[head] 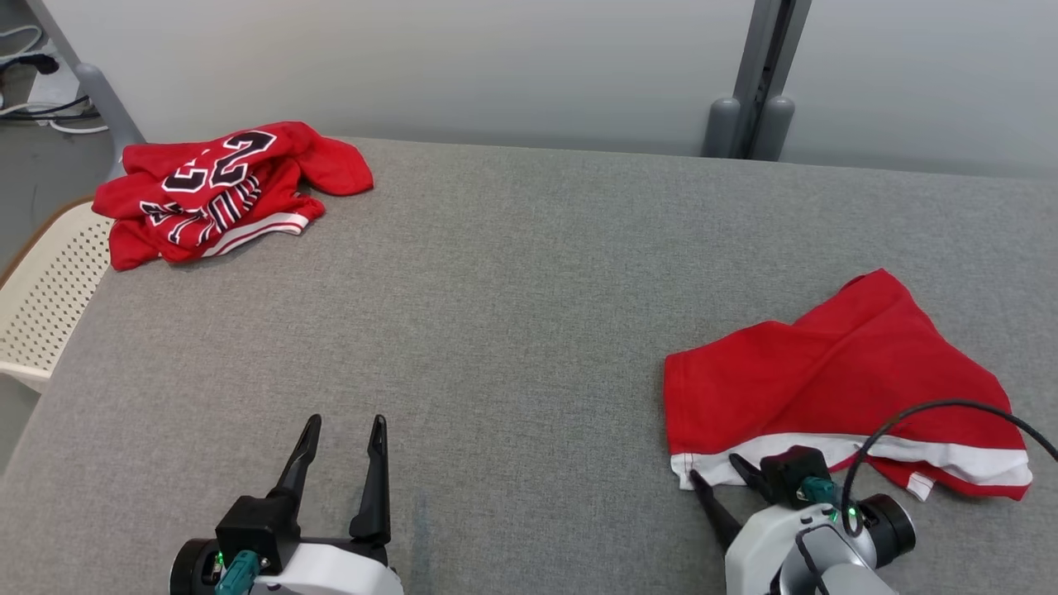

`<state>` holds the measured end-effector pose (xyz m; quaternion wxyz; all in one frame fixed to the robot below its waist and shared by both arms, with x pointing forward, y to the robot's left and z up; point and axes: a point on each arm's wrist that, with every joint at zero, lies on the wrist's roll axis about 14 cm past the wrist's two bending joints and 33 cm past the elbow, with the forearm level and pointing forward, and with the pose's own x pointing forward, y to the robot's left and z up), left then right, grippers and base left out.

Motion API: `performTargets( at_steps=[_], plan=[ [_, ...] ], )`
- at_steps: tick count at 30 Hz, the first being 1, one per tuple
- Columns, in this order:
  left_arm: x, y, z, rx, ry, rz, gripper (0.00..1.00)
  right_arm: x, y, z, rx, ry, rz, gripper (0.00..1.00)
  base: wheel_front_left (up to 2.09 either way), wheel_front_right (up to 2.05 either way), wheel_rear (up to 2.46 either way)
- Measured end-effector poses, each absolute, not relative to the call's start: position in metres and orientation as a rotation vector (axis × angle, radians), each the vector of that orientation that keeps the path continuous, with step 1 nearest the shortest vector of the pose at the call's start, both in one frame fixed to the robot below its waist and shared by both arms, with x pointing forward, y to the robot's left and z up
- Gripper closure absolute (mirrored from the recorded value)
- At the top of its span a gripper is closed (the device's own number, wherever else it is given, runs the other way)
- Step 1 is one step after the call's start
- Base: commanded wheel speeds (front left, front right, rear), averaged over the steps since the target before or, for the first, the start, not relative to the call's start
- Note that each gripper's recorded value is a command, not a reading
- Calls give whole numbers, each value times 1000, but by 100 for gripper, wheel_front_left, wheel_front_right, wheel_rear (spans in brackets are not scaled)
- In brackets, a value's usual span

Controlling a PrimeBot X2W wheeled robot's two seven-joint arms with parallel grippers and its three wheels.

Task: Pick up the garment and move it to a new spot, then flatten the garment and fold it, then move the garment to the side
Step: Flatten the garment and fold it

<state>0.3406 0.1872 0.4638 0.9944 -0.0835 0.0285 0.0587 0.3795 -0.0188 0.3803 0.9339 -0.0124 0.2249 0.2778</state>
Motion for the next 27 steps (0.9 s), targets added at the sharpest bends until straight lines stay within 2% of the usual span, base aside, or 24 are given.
performTargets(
  at_steps=[4,5,6,12,20,27],
  plan=[
    [340,192,463,-165,61,134,0,388,-12,376,-79,469,603,77,0,0,0],
    [339,194,462,-164,62,139,0,389,-10,375,-81,469,608,96,0,0,0],
    [339,195,461,-163,64,144,0,389,-9,374,-84,472,613,100,0,0,0],
    [337,199,461,-162,64,160,0,399,3,386,-52,405,636,100,0,0,0],
    [340,200,462,-165,62,162,0,412,43,432,15,256,739,100,0,0,0],
    [341,201,461,-166,65,166,0,410,71,447,28,234,826,100,0,0,0]
  ],
)
